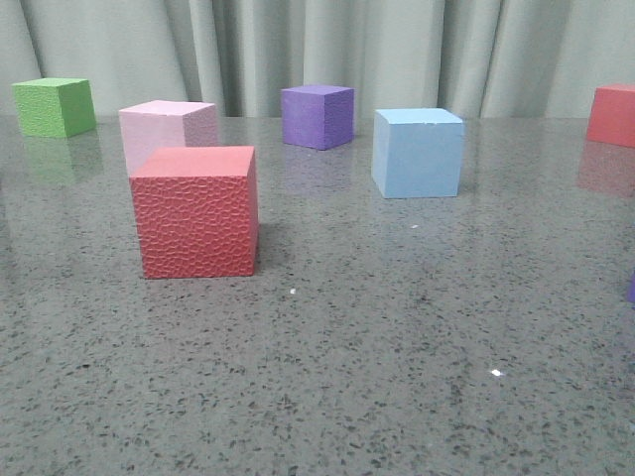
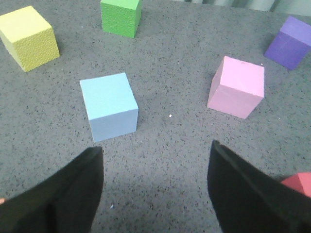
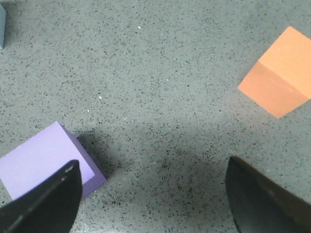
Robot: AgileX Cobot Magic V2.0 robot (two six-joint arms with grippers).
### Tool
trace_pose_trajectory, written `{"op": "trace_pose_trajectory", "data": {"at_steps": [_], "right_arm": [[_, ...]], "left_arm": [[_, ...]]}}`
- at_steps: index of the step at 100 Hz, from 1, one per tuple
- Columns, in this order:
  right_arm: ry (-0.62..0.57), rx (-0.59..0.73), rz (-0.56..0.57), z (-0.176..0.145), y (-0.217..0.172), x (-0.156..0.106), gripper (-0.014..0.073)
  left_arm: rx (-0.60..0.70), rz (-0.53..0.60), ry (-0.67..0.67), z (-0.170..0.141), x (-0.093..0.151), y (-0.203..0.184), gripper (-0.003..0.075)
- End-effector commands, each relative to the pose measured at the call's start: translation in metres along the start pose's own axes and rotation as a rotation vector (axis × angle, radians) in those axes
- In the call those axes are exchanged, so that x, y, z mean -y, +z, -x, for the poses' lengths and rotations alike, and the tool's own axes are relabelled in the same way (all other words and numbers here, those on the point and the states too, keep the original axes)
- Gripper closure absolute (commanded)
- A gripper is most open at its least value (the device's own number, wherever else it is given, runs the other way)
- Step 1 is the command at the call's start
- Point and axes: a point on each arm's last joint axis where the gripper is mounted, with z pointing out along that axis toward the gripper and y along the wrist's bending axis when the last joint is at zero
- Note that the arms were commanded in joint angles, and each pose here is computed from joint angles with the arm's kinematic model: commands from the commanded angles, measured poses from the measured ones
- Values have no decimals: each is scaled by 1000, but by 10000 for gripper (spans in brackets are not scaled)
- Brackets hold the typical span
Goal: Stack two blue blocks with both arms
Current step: 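Lower the left gripper onto the second light blue cube and grasp it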
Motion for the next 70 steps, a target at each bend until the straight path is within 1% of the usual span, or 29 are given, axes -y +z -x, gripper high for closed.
{"op": "trace_pose_trajectory", "data": {"at_steps": [1,12,17,35,51,59,70], "right_arm": [[-7,90,6,10,-7,0,-5],[-7,90,6,10,-7,0,-5],[-7,90,6,10,-7,0,-5],[-7,90,6,10,-7,0,-5],[-7,90,6,10,-7,0,-5],[-7,90,6,10,-7,0,-5],[-7,90,6,10,-7,0,-5]], "left_arm": [[82,-7,-9,31,4,8,264],[43,9,1,48,6,30,216],[29,15,6,54,7,39,205],[-11,32,19,69,9,68,198],[-47,54,37,72,8,88,146],[-62,80,7,72,5,97,119],[-81,128,-29,70,-3,108,116]]}}
